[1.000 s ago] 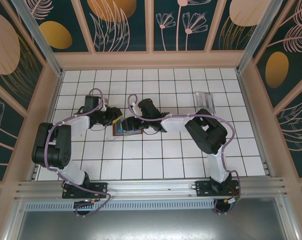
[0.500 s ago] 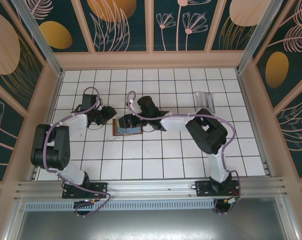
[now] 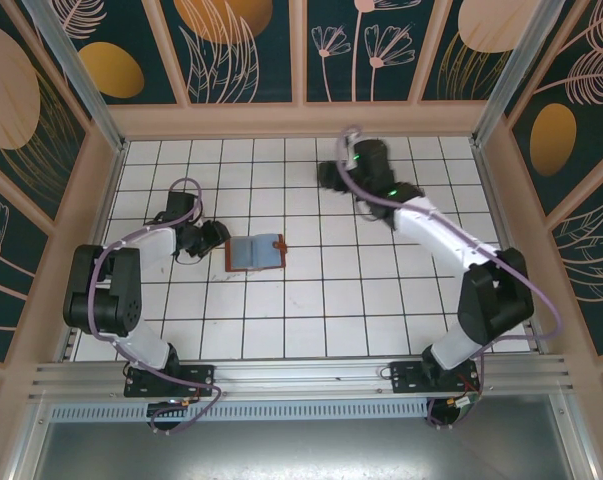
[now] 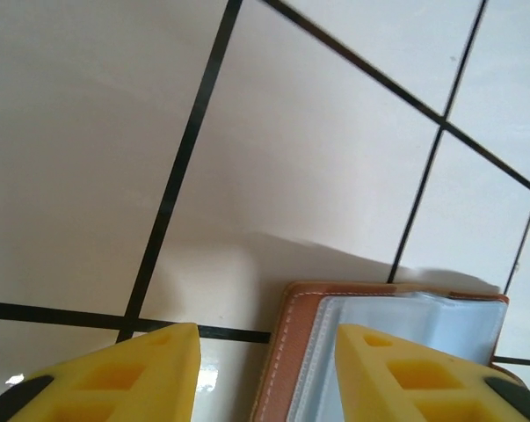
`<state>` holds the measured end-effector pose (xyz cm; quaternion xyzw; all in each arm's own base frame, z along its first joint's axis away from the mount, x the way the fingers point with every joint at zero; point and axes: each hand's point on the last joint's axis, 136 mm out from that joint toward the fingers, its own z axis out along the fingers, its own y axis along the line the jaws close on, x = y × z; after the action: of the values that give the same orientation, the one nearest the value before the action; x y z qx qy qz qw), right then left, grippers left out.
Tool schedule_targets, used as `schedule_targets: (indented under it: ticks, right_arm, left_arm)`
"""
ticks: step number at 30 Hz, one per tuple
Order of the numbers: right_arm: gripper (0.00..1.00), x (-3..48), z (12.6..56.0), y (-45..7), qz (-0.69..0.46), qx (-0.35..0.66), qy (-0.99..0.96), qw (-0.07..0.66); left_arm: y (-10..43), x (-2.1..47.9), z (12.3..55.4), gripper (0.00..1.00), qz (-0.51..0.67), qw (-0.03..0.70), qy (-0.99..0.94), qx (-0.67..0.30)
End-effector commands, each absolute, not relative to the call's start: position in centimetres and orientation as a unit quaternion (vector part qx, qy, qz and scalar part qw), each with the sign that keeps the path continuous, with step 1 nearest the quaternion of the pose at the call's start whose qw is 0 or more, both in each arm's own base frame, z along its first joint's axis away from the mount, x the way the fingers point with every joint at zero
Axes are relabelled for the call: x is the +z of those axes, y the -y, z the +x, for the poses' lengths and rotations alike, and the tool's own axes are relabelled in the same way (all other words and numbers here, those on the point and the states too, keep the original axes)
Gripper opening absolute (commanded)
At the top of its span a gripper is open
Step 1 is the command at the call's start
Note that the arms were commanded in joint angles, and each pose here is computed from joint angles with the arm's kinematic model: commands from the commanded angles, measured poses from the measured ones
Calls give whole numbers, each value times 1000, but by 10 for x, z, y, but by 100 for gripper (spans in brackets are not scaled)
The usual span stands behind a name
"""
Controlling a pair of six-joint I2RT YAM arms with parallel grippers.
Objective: Put the credit cards into the card holder
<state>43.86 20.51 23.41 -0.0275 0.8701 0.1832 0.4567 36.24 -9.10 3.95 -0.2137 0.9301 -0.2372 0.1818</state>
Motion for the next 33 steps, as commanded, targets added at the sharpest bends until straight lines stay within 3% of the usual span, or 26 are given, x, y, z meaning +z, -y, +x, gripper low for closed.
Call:
schedule_targets:
  ticks: [1, 7, 11, 27, 33]
  right_arm:
    - [73, 189, 430, -111, 6, 37, -928, 370]
    - [86, 154, 433, -47, 34, -62, -953, 295]
    - [88, 138, 434, -24, 44, -100, -960, 256]
    - [86, 89, 445, -6, 42, -102, -974, 196]
    - [83, 86, 444, 13, 51, -156, -967, 193]
  left_arm:
    - [89, 65, 366, 46, -189, 219, -929, -231]
    - [90, 75, 371, 46, -180, 231, -927, -234]
    - [98, 74, 368, 44, -181, 226, -921, -260]
    - [95, 93, 367, 44, -182, 260, -911, -263]
    - [93, 98, 367, 44, -182, 265, -911, -258]
